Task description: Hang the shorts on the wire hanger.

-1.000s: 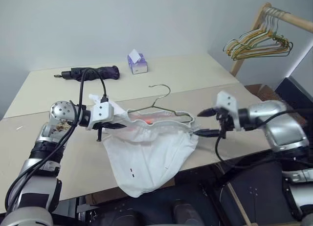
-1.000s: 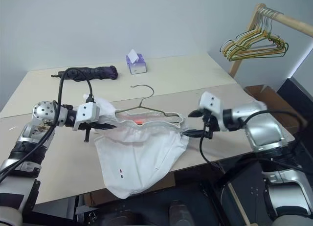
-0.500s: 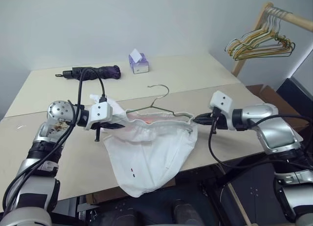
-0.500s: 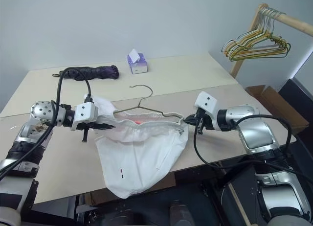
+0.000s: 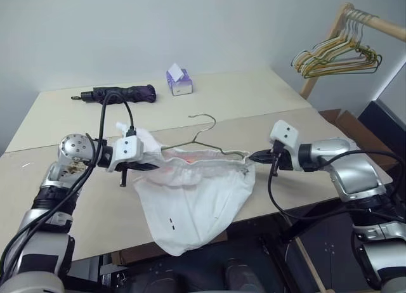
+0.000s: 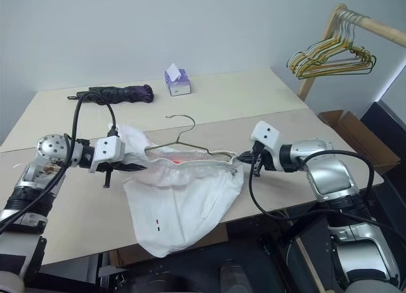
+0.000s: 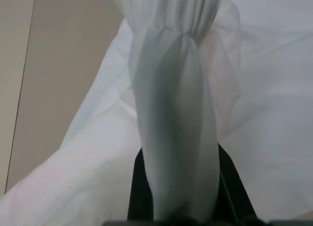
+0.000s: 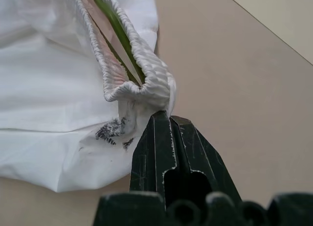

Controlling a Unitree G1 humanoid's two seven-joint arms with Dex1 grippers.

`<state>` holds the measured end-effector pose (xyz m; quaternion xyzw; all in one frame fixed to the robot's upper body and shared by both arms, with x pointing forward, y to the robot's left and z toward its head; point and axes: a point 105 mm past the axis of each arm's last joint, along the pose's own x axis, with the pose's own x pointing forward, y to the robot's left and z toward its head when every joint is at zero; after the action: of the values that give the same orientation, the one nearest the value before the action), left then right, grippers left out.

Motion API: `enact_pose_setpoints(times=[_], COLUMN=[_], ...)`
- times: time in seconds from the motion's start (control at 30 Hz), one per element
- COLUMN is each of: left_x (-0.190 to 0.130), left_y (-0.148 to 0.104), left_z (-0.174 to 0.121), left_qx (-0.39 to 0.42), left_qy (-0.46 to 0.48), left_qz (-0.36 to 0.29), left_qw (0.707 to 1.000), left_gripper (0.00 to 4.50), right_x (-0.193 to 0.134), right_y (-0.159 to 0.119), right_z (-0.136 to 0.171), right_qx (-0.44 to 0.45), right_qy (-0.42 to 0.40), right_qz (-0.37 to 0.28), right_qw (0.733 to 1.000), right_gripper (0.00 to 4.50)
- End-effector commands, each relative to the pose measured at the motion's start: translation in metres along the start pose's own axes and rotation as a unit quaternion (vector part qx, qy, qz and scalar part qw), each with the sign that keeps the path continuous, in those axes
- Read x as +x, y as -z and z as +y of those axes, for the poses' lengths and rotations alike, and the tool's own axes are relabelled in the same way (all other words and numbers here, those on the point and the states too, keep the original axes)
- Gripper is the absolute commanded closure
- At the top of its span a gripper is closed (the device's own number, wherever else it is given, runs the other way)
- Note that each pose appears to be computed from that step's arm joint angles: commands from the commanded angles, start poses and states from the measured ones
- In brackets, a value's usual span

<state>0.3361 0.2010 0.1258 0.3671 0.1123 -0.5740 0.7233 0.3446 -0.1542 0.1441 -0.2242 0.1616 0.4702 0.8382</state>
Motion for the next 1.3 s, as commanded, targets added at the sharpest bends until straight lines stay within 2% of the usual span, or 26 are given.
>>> enact_pose_setpoints(times=[0.03, 0.23, 0.37, 0.5, 0.6, 0.67, 0.8, 0.9, 1.13, 1.3], left_x=[-0.008, 0.001, 0.009, 0.02, 0.018, 0.014, 0.006, 0.002, -0.003, 0.001], left_y=[0.003, 0.015, 0.012, -0.011, -0.03, -0.035, -0.034, -0.031, -0.027, -0.033], left_z=[0.006, 0.008, 0.016, 0.034, 0.037, 0.035, 0.028, 0.025, 0.028, 0.032], left_qx=[0.04, 0.047, 0.032, 0.002, -0.017, -0.019, -0.012, -0.01, -0.007, -0.002], left_qy=[-0.017, -0.026, -0.055, -0.103, -0.095, -0.082, -0.046, -0.033, -0.024, -0.019], left_qz=[0.036, 0.079, 0.072, 0.005, -0.05, -0.064, -0.052, -0.042, -0.025, -0.036], left_qw=[0.998, 0.995, 0.995, 0.995, 0.994, 0.994, 0.998, 0.999, 0.999, 0.999], left_gripper=[4.5, 4.5, 4.5, 4.5, 4.5, 4.5, 4.5, 4.5, 4.5, 4.5], right_x=[-0.018, -0.022, -0.023, -0.013, -0.004, 0.0, 0.002, -0.009, -0.05, -0.043], right_y=[-0.026, -0.044, -0.055, -0.056, -0.053, -0.051, -0.054, -0.057, -0.076, -0.07], right_z=[-0.01, 0.001, 0.017, 0.043, 0.044, 0.038, 0.02, 0.014, 0.014, -0.01], right_qx=[-0.021, -0.036, -0.045, -0.055, -0.048, -0.045, -0.038, -0.037, -0.055, -0.073], right_qy=[0.022, 0.01, -0.017, -0.055, -0.047, -0.025, 0.031, 0.032, -0.027, -0.026], right_qz=[-0.037, -0.064, -0.079, -0.082, -0.076, -0.068, -0.066, -0.071, -0.101, -0.07], right_qw=[0.999, 0.997, 0.996, 0.994, 0.995, 0.996, 0.997, 0.996, 0.993, 0.994], right_gripper=[4.44, 4.44, 4.44, 4.44, 4.44, 4.44, 4.44, 3.83, 1.55, 0.02])
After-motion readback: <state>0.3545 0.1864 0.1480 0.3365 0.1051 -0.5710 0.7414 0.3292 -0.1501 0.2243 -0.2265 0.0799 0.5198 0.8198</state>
